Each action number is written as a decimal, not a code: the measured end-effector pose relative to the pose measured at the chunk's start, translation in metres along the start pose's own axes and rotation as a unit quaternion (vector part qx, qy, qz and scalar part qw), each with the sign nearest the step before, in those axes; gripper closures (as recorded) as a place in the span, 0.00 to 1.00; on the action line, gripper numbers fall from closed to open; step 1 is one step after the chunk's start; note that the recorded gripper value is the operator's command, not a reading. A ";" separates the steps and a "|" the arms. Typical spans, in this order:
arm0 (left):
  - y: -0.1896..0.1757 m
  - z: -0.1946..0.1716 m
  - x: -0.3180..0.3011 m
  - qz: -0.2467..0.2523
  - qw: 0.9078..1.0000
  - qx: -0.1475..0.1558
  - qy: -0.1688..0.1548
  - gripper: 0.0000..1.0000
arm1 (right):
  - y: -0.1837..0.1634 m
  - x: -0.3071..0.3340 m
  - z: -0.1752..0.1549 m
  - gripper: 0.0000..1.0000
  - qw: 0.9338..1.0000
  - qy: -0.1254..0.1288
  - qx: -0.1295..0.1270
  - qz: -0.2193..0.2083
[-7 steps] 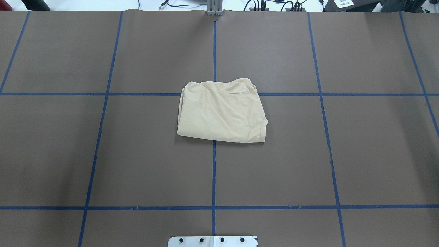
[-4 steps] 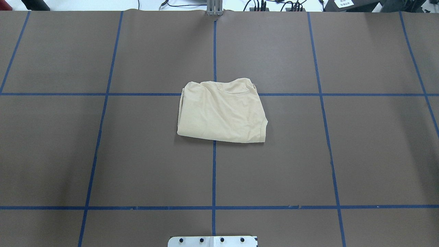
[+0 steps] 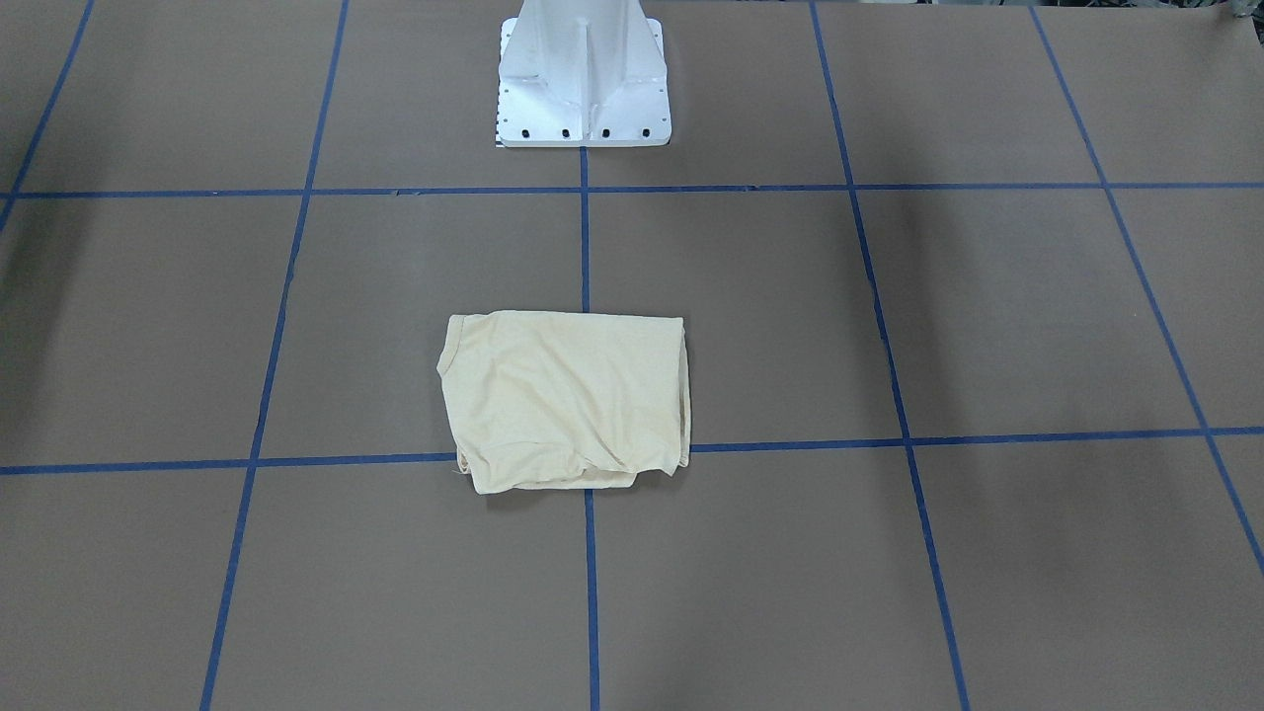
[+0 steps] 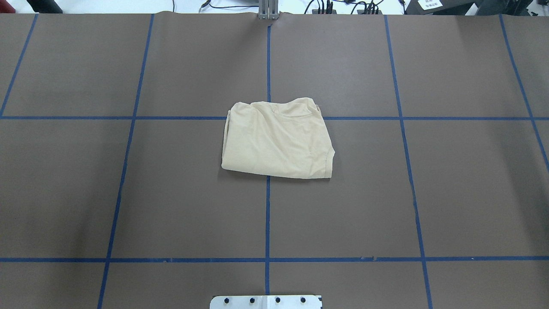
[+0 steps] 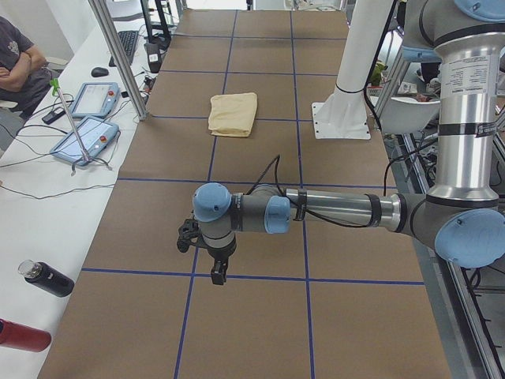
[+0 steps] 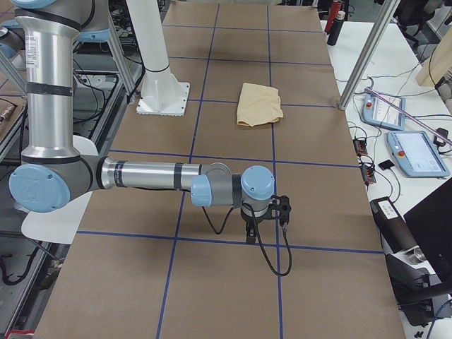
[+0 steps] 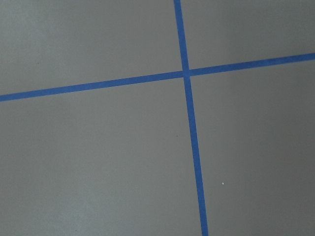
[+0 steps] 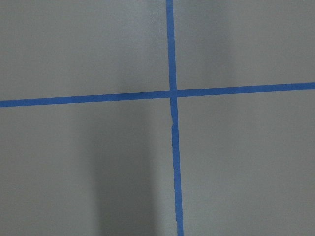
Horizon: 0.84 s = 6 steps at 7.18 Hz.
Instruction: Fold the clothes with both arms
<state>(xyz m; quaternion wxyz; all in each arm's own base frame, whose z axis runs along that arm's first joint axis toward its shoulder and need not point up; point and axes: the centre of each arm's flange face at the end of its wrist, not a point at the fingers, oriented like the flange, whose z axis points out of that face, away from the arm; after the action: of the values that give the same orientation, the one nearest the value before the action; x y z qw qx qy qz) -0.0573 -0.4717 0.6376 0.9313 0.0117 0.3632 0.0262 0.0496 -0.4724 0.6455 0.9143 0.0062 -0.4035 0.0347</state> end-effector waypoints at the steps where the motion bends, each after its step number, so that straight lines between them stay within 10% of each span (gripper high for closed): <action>1: 0.000 0.000 0.000 -0.011 1.000 0.000 0.001 0.00 | 0.000 0.000 0.000 0.00 1.000 0.000 0.000 0.000; 6: -0.004 -0.006 0.009 -0.021 1.000 0.007 0.019 0.00 | -0.001 -0.001 -0.001 0.00 1.000 0.000 0.001 -0.003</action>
<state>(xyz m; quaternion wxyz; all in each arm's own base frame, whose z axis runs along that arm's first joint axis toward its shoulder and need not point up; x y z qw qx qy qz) -0.0548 -0.4750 0.6275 0.9246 0.0102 0.3808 0.0041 0.0496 -0.4729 0.6443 0.9142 0.0081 -0.4038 0.0324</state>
